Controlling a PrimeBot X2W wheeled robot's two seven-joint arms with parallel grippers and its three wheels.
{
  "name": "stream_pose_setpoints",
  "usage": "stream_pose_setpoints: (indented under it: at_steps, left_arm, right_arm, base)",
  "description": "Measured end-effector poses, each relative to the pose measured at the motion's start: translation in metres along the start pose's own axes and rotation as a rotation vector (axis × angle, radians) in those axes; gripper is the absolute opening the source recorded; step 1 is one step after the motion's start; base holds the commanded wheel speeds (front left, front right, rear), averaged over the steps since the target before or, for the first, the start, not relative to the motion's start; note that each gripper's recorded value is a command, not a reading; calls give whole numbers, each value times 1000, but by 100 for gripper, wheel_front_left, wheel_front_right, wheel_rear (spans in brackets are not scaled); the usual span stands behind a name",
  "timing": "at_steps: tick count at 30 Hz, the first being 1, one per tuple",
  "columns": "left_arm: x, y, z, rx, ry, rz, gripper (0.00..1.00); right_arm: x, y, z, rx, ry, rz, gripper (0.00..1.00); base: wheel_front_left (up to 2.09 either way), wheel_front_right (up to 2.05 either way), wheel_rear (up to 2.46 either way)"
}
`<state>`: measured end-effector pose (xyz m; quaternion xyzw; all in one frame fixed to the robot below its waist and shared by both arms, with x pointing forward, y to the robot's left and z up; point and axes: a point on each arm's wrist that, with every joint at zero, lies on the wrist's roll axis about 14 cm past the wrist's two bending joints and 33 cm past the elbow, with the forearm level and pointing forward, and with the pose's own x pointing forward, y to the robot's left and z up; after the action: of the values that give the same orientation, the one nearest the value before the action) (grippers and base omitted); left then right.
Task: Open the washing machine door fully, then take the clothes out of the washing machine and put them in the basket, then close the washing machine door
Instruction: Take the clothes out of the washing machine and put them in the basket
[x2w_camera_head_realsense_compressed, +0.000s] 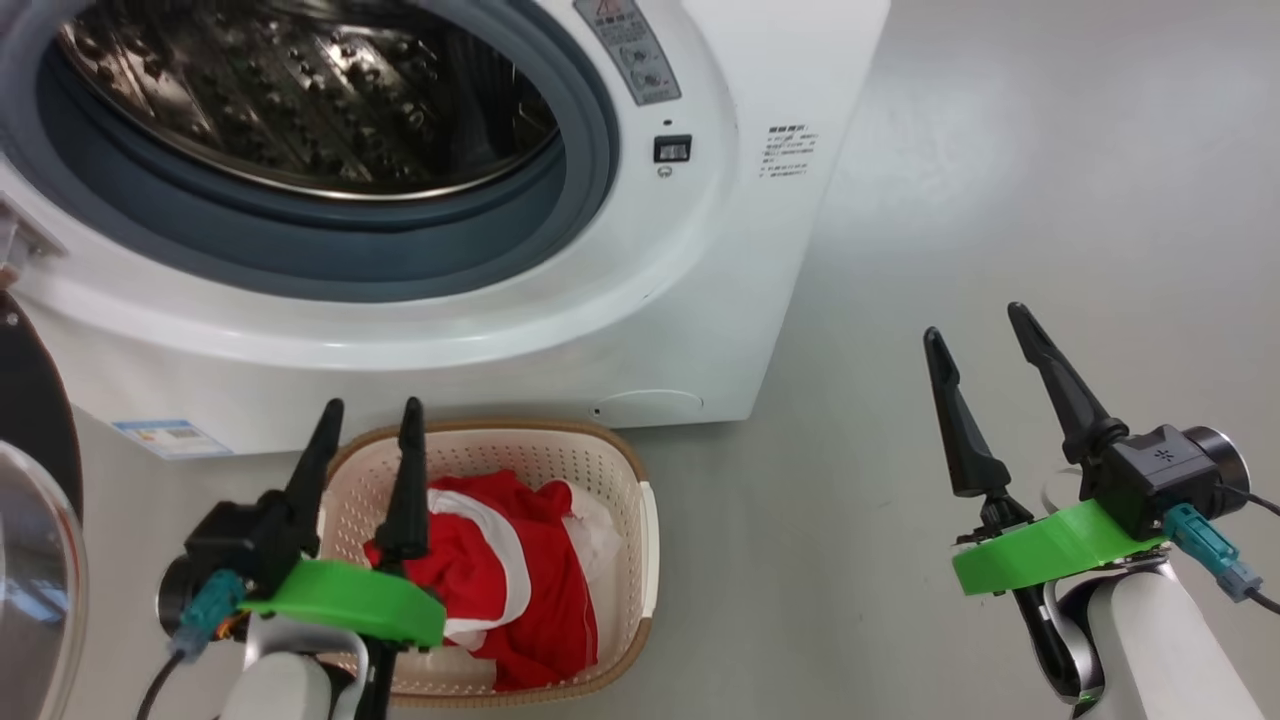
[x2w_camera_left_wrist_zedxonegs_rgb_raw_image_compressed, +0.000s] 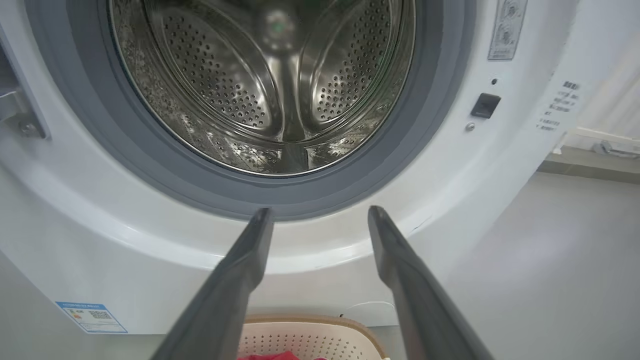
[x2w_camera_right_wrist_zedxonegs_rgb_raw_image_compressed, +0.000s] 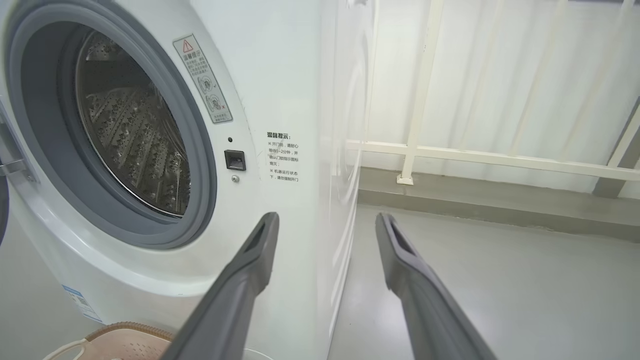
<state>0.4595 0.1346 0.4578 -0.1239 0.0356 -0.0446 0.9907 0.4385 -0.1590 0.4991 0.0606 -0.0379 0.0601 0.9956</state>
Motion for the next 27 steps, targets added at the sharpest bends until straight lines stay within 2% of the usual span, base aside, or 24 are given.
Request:
stream_pose_setpoints:
  at_steps: [8, 11, 23, 27]
  left_arm:
    - [-34, 1, 37, -14, -119, -14, 100]
    - [-45, 2, 48, 16, -150, -11, 100]
    - [-82, 16, 65, 52, -203, 37, 100]
    - [-90, 22, 70, 56, -218, 57, 100]
  right_arm:
    - [-20, -7, 15, -4, -28, -31, 100]
    - [-25, -8, 21, -6, -42, -36, 100]
    - [-46, -10, 39, -7, -87, -51, 100]
    - [-56, -9, 35, -3, -73, -54, 100]
  base:
    - [0, 0, 0]
    - [0, 0, 0]
    - [0, 0, 0]
    - [0, 0, 0]
